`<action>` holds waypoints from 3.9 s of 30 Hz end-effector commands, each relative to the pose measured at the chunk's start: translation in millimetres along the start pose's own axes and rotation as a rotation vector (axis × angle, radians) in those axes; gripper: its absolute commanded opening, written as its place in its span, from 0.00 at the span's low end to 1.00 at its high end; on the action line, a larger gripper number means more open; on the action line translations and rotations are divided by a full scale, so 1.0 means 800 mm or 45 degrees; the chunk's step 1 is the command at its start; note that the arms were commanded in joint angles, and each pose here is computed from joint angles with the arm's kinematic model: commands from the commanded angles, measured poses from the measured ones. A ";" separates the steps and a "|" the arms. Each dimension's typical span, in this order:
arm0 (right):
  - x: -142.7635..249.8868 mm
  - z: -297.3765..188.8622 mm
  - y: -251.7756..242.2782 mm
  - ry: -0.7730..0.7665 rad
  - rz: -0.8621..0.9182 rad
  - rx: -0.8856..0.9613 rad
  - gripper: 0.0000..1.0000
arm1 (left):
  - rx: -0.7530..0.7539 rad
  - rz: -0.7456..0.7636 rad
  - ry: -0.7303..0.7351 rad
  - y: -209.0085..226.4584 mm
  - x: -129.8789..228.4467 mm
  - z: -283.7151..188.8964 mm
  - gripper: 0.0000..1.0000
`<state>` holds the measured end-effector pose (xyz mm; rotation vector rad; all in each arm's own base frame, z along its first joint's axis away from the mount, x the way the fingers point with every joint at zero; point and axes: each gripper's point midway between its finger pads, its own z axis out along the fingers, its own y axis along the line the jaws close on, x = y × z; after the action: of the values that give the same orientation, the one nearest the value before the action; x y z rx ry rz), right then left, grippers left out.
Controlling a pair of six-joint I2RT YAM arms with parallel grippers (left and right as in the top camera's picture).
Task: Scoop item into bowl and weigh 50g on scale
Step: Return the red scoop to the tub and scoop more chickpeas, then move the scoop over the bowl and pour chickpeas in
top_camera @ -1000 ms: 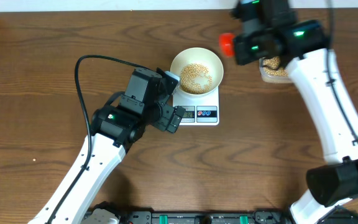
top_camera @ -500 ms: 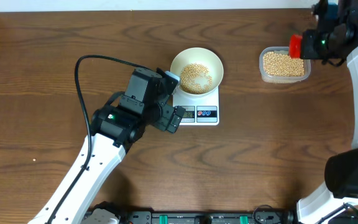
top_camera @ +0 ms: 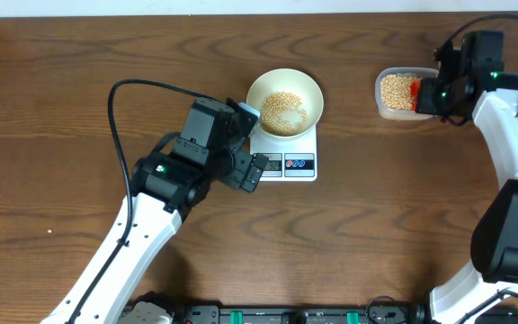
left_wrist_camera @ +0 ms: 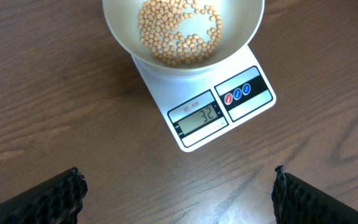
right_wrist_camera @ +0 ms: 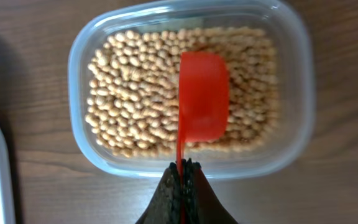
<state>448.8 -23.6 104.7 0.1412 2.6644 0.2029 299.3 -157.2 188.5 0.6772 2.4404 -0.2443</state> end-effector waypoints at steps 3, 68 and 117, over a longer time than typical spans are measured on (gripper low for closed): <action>0.036 0.024 0.014 0.078 0.120 -0.122 0.01 | 0.005 0.009 0.003 0.000 0.002 0.000 0.97; -0.005 -0.101 0.258 -0.008 -0.076 -1.085 0.02 | 0.005 0.009 0.003 0.000 0.002 0.000 0.97; 0.030 -0.050 0.319 -0.164 -0.640 -0.547 0.01 | 0.005 0.009 0.003 0.000 0.002 0.000 0.97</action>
<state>422.6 222.0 146.6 -0.5876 2.4410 0.5771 299.3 -157.2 188.5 0.6777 2.4402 -0.2441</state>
